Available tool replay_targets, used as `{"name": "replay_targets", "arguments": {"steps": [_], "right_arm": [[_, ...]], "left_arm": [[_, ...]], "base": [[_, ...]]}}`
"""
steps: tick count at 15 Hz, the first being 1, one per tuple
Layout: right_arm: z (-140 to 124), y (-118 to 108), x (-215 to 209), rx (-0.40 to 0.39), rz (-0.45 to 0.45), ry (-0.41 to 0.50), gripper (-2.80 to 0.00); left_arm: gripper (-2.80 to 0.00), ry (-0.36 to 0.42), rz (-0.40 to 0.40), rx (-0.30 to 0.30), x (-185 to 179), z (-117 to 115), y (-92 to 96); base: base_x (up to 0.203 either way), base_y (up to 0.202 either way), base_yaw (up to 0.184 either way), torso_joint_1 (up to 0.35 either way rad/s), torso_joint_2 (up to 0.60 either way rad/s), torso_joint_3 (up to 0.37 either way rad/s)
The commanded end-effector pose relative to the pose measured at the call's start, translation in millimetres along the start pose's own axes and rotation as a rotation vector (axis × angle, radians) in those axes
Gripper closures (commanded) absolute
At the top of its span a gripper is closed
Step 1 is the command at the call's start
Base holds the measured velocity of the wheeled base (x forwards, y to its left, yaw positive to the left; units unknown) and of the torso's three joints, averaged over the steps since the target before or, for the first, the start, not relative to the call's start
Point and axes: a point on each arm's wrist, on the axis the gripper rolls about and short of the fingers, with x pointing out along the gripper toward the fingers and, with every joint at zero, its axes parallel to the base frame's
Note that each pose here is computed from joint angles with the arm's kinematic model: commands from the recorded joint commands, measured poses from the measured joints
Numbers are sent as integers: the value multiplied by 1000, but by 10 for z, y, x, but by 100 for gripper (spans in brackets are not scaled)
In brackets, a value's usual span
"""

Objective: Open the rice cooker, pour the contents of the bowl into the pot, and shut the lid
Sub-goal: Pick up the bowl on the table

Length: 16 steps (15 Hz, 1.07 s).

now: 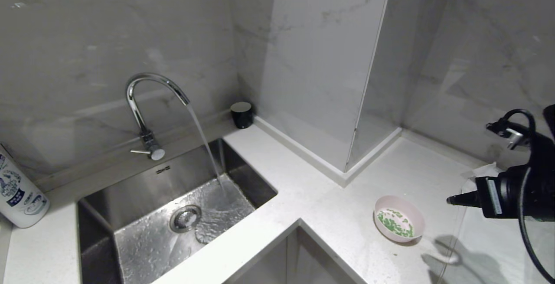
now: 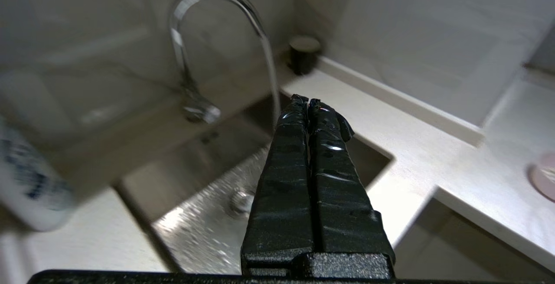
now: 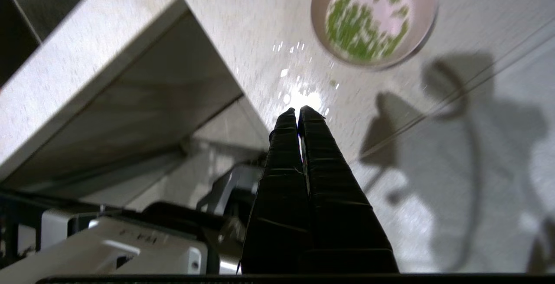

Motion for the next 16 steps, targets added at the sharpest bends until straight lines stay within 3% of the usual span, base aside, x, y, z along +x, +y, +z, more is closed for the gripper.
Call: {"name": "replay_targets", "arguments": {"steps": [1,5,7,8,11,14,16], "right_arm": [[4,17,369,14,-9,155,0],[-7,-96,859,40,-91,295,0],[28,-154,1093,31,-138,273,0],[34,-151,1149,21,-146,269,-280],[37,-144,1319,4,-159,275,-280],[14,-158,1506,-28,-156,294,-280],[-3,-125,1658,-47,-146,291,-280]], "left_arm": [[0,-103,57,28,-284,-2,21],[0,-131,79,32,-392,-84,16],[0,-129,76,63,-433,-195,-3],[0,-134,78,76,-462,-249,-10],[0,-152,111,111,-506,-254,-9],[0,-178,245,129,-584,-132,-65],[0,-159,204,149,-587,-271,-109]], "base": [[0,0,0,0,0,0],[0,0,0,0,0,0],[0,0,0,0,0,0],[0,0,0,0,0,0],[0,0,0,0,0,0],[0,0,0,0,0,0],[0,0,0,0,0,0]]}}
